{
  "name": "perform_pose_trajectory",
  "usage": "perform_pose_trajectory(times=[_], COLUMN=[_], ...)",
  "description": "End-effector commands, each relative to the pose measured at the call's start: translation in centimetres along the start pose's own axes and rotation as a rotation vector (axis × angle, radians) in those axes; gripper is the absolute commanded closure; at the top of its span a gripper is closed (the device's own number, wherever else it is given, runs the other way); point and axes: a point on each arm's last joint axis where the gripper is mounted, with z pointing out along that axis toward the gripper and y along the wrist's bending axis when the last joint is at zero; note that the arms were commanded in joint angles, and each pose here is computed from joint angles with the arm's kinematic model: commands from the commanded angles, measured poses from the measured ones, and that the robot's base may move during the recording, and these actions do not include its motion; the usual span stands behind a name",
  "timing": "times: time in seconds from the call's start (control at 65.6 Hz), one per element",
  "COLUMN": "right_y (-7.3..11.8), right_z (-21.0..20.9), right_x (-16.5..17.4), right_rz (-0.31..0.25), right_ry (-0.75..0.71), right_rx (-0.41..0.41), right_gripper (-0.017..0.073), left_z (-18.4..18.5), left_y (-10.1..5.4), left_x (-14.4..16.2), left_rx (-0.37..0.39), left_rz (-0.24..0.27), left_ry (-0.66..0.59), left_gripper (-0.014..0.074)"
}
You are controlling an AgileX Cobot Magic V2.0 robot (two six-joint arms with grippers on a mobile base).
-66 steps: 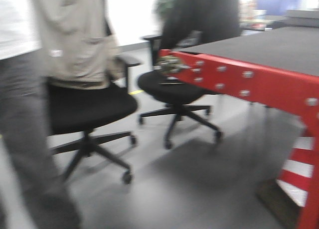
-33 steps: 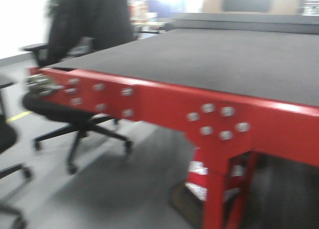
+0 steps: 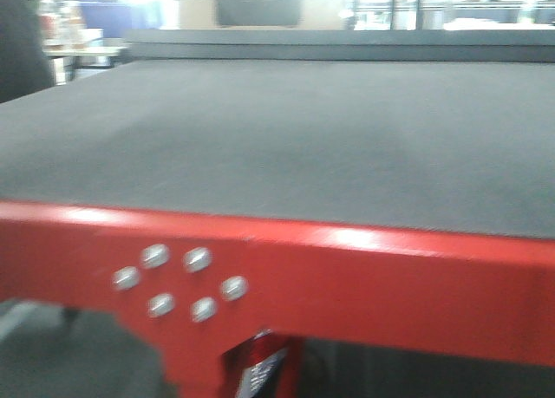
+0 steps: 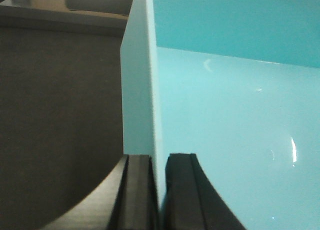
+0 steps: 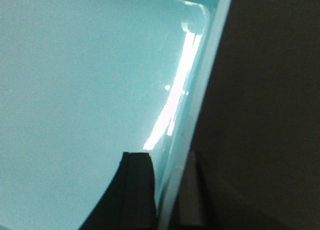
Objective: Fetch blue bin and place on conveyor start
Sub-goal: 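Drive up to the red-framed conveyor table holding the teal bin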
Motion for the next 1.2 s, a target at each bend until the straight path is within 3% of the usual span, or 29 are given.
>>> perform_pose_trajectory(times=[0.0,1.19], right_y=[-0.61,-0.61], right_z=[-0.89,-0.89], right_x=[-0.50,-0.50], right_rz=[-0.054,-0.054], right_ry=[-0.043,-0.043], right_rx=[0.049,0.049], right_gripper=[0.0711,0.0711], left_z=[-0.75,-0.75], left_y=[0.22,0.22], left_x=[-1.08,-1.08], left_rx=[-0.020,-0.020], left_rz=[0.027,0.027], left_ry=[-0.087,-0.087], left_gripper=[0.0705,0.0705])
